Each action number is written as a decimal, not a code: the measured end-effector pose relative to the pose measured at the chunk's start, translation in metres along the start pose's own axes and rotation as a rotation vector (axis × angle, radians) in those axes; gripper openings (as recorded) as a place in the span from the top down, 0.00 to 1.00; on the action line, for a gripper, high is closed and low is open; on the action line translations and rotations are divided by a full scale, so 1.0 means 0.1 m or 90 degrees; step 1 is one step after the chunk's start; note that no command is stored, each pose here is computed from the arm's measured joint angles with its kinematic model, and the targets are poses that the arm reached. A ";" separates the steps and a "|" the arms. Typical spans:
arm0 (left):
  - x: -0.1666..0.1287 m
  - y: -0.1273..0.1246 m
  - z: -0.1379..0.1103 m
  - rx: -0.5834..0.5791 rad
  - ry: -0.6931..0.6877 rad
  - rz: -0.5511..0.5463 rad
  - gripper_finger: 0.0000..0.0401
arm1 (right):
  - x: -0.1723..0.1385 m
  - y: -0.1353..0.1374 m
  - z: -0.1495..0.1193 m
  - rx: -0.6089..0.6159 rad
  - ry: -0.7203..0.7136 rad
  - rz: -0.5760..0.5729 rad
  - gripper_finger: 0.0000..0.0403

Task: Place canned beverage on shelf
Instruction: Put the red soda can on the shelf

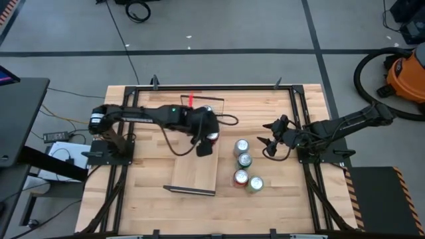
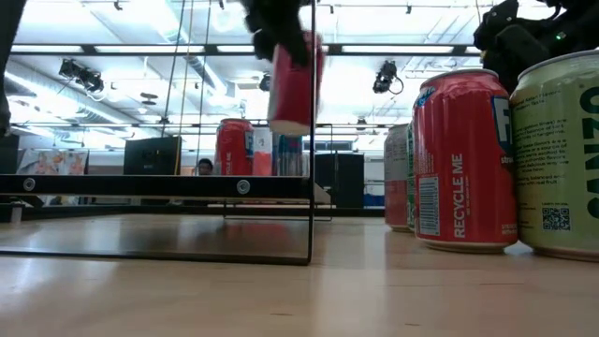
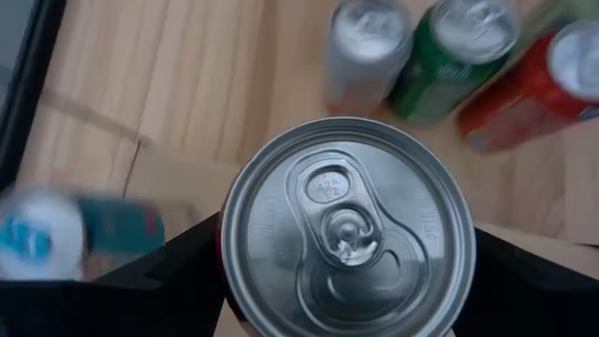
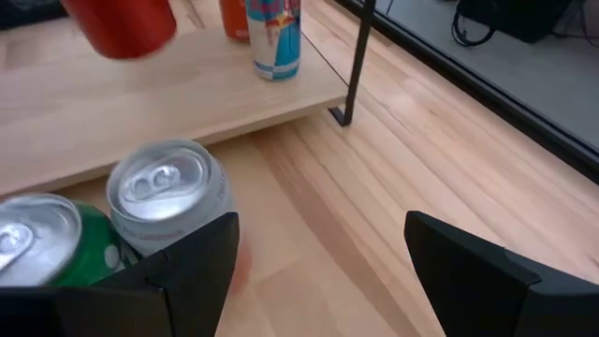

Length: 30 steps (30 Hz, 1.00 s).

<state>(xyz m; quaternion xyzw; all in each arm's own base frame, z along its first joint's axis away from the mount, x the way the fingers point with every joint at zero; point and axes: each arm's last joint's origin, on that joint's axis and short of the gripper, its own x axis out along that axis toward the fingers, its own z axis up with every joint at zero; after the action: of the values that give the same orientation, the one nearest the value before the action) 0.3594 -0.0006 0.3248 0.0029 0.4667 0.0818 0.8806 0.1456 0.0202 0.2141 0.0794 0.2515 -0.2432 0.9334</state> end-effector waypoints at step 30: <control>0.04 0.16 -1.32 -0.178 -0.023 0.152 0.23 | 0.03 0.04 0.03 0.005 -0.015 0.005 0.22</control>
<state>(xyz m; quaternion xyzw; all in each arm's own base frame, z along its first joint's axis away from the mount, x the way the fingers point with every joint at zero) 0.2506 0.0067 0.2482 -0.0629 0.4312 0.2497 0.8647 0.1511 0.0218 0.2149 0.0812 0.2396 -0.2411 0.9370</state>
